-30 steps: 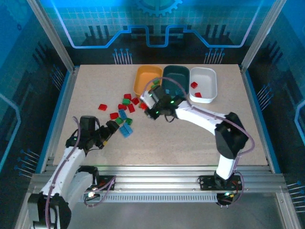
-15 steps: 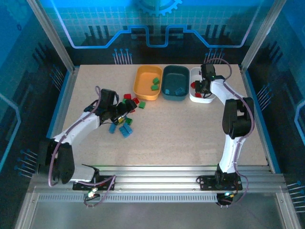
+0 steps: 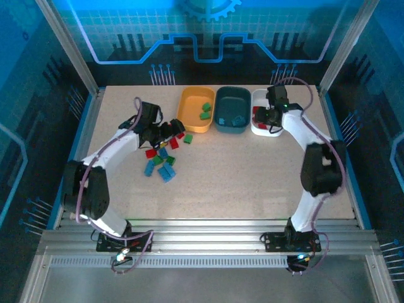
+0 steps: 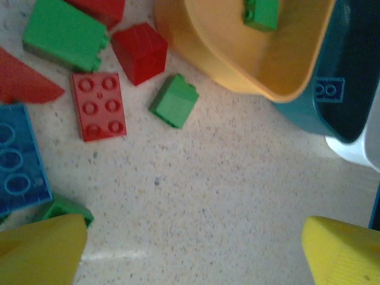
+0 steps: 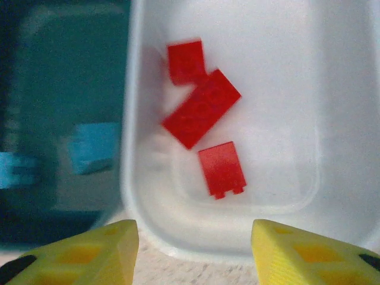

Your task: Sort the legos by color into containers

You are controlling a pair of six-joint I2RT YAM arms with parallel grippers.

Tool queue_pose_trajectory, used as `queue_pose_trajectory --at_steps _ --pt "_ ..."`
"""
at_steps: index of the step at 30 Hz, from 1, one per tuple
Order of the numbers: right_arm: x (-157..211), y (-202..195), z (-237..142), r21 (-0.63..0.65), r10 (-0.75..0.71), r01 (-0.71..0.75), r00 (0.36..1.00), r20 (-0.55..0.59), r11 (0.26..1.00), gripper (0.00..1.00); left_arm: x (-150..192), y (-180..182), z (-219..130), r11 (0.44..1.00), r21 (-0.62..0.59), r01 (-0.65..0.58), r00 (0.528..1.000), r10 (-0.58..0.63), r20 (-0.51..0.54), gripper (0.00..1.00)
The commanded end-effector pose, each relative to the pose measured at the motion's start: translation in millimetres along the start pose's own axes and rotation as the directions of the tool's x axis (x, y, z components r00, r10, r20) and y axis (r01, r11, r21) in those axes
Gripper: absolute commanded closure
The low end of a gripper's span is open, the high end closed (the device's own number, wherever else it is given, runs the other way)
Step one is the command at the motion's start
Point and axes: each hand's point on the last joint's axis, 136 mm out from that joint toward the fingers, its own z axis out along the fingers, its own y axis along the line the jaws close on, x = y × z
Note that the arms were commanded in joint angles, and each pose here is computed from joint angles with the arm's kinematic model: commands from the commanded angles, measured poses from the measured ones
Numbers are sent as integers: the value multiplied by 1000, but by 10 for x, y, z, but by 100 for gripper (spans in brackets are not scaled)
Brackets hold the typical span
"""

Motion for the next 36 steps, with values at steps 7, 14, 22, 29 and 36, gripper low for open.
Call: queue_pose_trajectory --at_steps 7,14,22,29,36 --pt "780 1002 -883 -208 -112 148 978 173 967 45 -504 426 190 944 -305 -127 988 147 41 28" --pt "1327 890 -720 -208 -133 157 983 127 965 46 -710 554 522 851 -404 -335 941 323 -99 30" --pt "1452 790 -668 -183 -88 114 986 142 976 46 -689 674 687 821 -371 -434 901 392 -186 32" --pt "1461 793 -660 -184 -89 113 986 138 976 46 -618 746 833 822 -351 -449 893 394 -219 34" --pt "1473 791 -623 -176 -94 116 987 130 978 46 -549 828 964 827 -343 -445 893 378 -245 39"
